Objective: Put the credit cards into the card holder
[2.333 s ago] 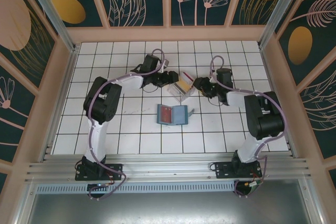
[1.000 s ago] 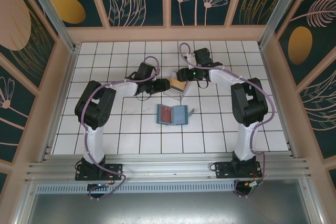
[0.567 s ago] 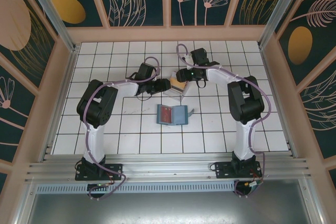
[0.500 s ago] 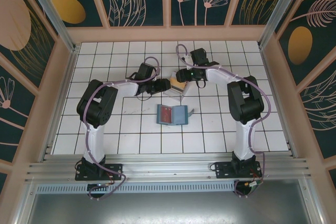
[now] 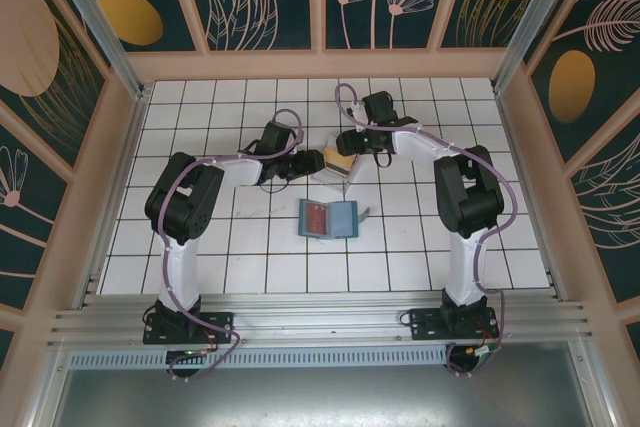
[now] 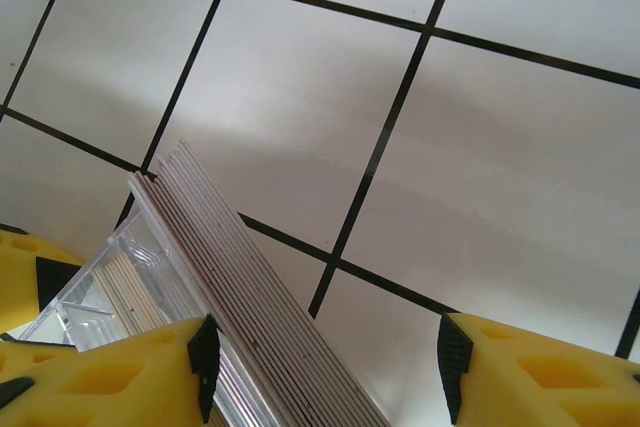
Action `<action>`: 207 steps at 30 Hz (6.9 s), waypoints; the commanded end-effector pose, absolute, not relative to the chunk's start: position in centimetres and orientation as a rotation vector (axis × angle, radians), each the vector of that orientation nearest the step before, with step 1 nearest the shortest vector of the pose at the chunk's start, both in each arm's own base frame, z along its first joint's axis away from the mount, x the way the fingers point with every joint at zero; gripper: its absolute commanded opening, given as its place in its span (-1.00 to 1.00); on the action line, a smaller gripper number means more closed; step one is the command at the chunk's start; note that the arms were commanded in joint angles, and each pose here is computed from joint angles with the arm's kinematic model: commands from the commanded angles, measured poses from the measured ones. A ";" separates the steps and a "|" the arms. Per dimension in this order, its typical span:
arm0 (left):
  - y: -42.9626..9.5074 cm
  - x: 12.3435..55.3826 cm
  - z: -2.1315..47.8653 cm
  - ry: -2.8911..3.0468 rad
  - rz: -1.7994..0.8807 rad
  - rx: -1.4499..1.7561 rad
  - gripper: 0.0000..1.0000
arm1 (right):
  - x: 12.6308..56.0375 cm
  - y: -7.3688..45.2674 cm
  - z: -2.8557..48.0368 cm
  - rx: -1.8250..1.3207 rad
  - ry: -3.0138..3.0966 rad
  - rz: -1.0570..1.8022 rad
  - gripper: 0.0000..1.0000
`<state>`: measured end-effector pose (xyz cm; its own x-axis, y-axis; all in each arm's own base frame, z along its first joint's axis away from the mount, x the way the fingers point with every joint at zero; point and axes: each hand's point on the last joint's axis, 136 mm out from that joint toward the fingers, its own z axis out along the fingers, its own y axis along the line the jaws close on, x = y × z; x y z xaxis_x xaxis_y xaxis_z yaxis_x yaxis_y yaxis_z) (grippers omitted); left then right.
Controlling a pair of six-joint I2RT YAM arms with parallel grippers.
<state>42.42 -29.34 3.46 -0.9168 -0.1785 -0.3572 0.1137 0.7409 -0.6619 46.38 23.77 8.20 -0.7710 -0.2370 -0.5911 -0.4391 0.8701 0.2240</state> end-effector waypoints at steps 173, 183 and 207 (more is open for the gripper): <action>-23.3 26.4 4.9 2.627 -1.046 -0.076 0.10 | 28.1 24.9 13.3 -0.128 2.338 1.404 -0.97; -24.7 25.9 3.0 2.670 -1.074 -0.066 -0.15 | 26.4 25.8 8.7 0.025 2.434 1.393 -0.98; -25.4 25.2 1.3 2.690 -1.109 -0.089 -0.47 | 27.0 27.0 5.6 0.088 2.488 1.370 -1.00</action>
